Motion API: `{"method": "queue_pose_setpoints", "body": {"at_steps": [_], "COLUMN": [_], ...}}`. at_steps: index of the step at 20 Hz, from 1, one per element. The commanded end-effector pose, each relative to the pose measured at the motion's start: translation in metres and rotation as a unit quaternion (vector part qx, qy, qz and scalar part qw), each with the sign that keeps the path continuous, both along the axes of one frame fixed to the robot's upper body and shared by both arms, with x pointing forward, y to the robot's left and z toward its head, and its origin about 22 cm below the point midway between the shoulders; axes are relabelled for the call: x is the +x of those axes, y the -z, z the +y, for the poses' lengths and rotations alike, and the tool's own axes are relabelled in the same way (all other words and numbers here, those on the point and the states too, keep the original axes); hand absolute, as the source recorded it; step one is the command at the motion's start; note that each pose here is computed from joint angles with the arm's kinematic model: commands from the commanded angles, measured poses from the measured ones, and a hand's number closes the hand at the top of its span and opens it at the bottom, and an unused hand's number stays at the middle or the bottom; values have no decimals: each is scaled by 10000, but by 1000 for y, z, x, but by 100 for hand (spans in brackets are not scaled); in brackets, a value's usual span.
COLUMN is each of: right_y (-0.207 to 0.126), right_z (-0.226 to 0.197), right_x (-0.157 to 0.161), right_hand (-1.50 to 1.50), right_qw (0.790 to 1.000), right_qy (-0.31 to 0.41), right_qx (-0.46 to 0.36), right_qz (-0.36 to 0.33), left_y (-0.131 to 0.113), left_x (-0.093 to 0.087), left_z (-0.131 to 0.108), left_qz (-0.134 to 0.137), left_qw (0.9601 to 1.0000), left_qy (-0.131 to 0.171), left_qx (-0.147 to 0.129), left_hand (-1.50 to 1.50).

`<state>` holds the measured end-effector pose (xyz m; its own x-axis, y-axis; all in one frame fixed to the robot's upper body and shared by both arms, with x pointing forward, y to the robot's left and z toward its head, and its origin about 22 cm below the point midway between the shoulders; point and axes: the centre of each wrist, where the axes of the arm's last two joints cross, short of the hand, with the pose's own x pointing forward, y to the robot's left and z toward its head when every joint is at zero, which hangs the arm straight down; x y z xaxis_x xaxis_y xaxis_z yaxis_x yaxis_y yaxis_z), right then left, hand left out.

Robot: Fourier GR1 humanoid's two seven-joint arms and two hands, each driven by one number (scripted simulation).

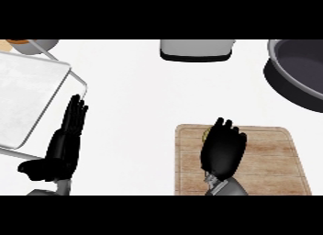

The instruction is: Pick the squash from the cutting board and place it in the pot

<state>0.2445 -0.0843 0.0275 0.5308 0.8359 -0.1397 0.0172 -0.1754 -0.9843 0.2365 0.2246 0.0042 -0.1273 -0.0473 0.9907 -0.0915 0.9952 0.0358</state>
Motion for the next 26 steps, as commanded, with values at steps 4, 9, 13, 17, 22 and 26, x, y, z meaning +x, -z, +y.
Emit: {"method": "queue_pose_setpoints", "body": {"at_steps": [4,9,13,17,22,26], "right_y": [12,-38,-69,-91,-115,-136], "right_z": [16,-28,-67,-91,-64,-52], "right_x": [4,93,134,172,193,207], "right_hand": [150,150,150,150,150,150], "right_qw": [9971,9914,9781,9801,9750,9757], "right_qy": [606,-206,-542,-666,-839,-573], "right_qx": [-429,1274,2009,1797,1372,952], "right_qz": [-152,191,-6,-514,-1530,-1887], "left_y": [4,-12,-13,-7,3,-15], "left_x": [11,17,17,13,5,26], "left_z": [0,-6,-15,-9,-21,-6], "left_qz": [-27,-176,-267,-105,-87,-50], "left_qw": [10000,9997,9991,9991,9993,9996], "left_qy": [36,185,340,421,353,271], "left_qx": [8,3,1,29,4,-13], "left_hand": [0,0,0,0,0,0]}}
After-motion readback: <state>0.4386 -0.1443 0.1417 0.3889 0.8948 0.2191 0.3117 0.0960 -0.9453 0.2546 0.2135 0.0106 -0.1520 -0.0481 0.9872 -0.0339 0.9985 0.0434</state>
